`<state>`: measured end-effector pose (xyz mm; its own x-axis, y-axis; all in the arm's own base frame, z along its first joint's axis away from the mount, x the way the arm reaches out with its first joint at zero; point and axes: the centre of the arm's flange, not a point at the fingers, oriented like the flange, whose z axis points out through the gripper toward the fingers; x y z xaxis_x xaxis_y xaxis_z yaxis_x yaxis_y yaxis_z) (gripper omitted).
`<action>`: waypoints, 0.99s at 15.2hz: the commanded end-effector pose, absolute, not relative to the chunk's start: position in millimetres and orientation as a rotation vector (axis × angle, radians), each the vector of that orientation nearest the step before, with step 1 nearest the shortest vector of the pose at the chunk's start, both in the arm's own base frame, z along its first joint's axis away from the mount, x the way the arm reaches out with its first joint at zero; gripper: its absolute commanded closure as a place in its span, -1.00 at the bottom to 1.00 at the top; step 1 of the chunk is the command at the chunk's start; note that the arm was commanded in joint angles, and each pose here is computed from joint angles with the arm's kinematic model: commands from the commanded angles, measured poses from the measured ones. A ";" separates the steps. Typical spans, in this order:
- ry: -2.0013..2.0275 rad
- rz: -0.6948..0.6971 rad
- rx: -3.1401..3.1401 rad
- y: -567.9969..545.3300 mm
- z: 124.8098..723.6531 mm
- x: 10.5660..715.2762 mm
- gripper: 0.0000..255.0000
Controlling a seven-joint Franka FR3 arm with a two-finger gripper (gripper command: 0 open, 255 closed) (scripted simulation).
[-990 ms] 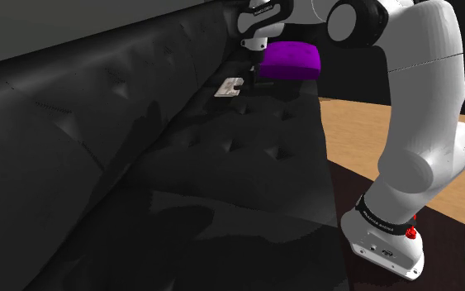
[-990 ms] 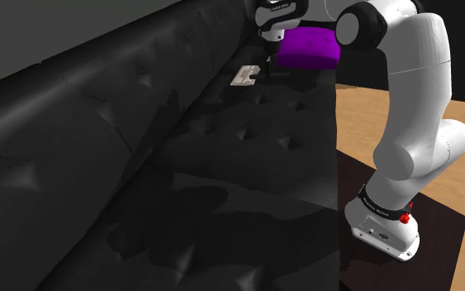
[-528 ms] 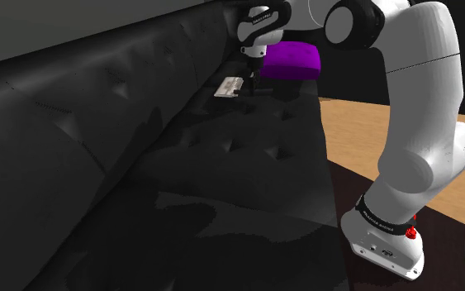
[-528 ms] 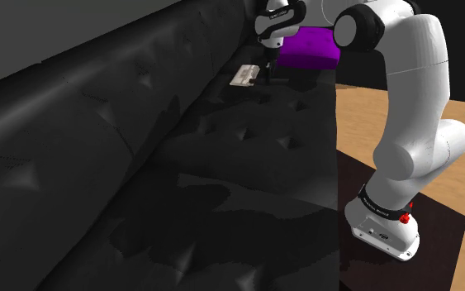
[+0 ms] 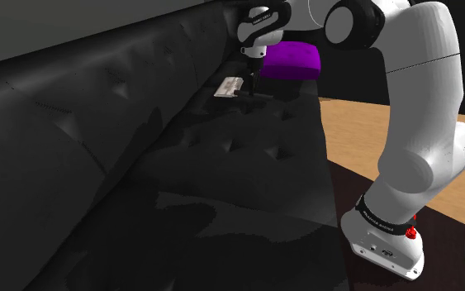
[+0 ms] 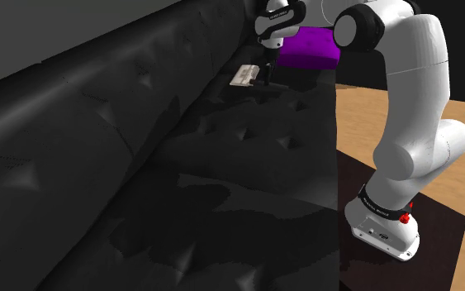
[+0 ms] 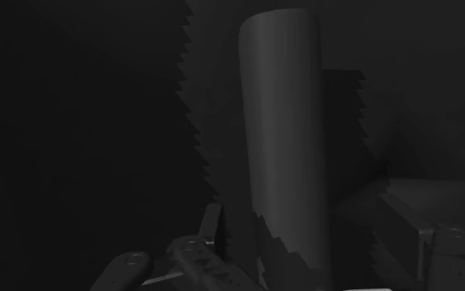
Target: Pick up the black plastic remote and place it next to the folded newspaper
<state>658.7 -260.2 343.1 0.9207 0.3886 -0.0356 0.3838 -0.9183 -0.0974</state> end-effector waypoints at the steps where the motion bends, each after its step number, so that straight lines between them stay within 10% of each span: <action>1: -0.603 0.083 -2.992 -260.2 343.0 658.7 -1.00; 15: -0.603 0.083 -2.992 -263.9 392.5 662.3 -1.00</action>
